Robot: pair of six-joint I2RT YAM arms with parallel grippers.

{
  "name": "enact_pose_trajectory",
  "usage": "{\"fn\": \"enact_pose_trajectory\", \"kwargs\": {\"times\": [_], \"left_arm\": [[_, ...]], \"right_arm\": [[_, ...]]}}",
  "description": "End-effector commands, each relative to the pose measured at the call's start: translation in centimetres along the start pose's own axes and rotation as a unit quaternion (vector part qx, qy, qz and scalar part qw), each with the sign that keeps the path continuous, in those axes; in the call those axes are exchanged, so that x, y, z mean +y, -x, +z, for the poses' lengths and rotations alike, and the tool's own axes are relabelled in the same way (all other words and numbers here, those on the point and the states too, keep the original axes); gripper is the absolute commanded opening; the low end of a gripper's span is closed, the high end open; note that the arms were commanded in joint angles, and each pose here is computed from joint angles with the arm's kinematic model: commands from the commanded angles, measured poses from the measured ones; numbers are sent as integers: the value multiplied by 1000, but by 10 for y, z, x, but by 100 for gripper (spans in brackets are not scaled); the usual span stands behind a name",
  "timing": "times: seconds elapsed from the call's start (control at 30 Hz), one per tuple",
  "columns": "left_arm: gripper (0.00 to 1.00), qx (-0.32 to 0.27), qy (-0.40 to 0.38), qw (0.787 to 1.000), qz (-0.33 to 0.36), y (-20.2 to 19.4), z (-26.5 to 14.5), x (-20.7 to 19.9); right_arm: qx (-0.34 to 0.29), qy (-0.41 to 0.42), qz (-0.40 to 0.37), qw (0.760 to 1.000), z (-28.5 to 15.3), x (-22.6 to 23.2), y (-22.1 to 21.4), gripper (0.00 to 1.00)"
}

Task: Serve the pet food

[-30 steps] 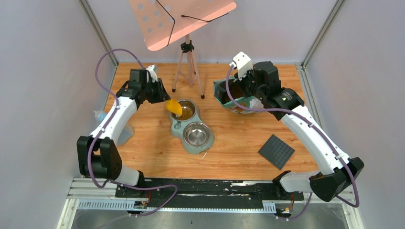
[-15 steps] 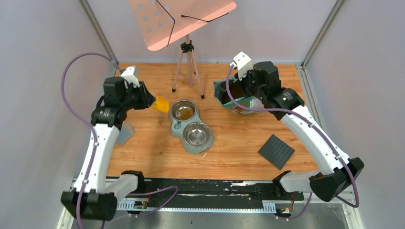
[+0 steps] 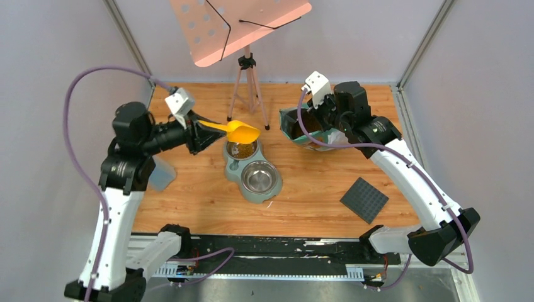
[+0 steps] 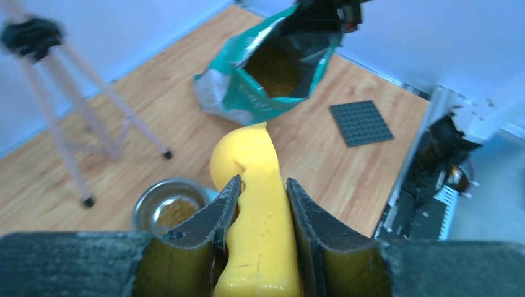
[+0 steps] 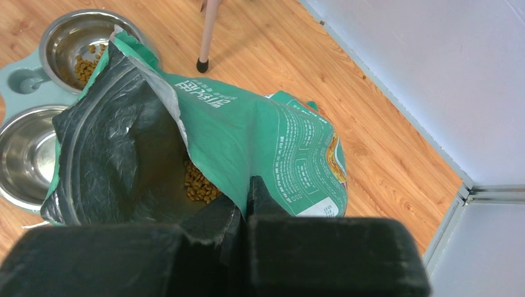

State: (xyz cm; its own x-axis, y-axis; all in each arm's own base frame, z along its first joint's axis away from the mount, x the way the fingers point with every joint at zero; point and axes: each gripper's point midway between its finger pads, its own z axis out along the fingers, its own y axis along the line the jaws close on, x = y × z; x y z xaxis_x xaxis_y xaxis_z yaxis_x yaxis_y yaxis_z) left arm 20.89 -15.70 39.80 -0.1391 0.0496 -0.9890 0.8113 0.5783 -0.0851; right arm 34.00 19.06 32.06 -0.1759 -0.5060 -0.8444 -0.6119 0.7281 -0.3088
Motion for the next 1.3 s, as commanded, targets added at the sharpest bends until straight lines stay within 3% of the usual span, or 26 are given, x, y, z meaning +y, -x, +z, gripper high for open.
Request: {"fn": "enact_pose_trajectory", "kwargs": {"times": [0.0, 0.13, 0.3, 0.37, 0.53, 0.7, 0.9, 1.03, 1.27], "left_arm": [[0, -4, -122, 991, 49, 17, 23, -37], [0, -21, -184, 979, 82, 36, 50, -66], [0, -38, -225, 972, 55, 45, 80, -88], [0, -39, -198, 978, 42, 47, 93, -81], [0, -49, -40, 998, 19, 42, 118, -33], [0, -40, -11, 998, 39, 19, 149, -23], [0, -13, -14, 991, 132, -16, 191, -35], [0, -22, 39, 981, 191, -32, 204, -24], [0, 2, 127, 986, 107, -67, 240, 0]], "right_arm": [[-78, 14, -14, 997, -25, 0, 42, 0], [-82, 35, -34, 995, -30, 10, 38, 0], [-82, 44, -46, 995, -32, 18, 39, 0], [-81, 42, -46, 995, -34, 17, 41, 0], [-78, 37, -22, 996, -38, 16, 39, 0], [-77, 56, -11, 995, -34, 24, 38, 0], [-70, 27, 47, 996, -25, 14, 46, 0], [-67, 15, 63, 996, -16, 13, 43, 0], [-55, -33, 63, 996, 7, 6, 25, 0]]}}
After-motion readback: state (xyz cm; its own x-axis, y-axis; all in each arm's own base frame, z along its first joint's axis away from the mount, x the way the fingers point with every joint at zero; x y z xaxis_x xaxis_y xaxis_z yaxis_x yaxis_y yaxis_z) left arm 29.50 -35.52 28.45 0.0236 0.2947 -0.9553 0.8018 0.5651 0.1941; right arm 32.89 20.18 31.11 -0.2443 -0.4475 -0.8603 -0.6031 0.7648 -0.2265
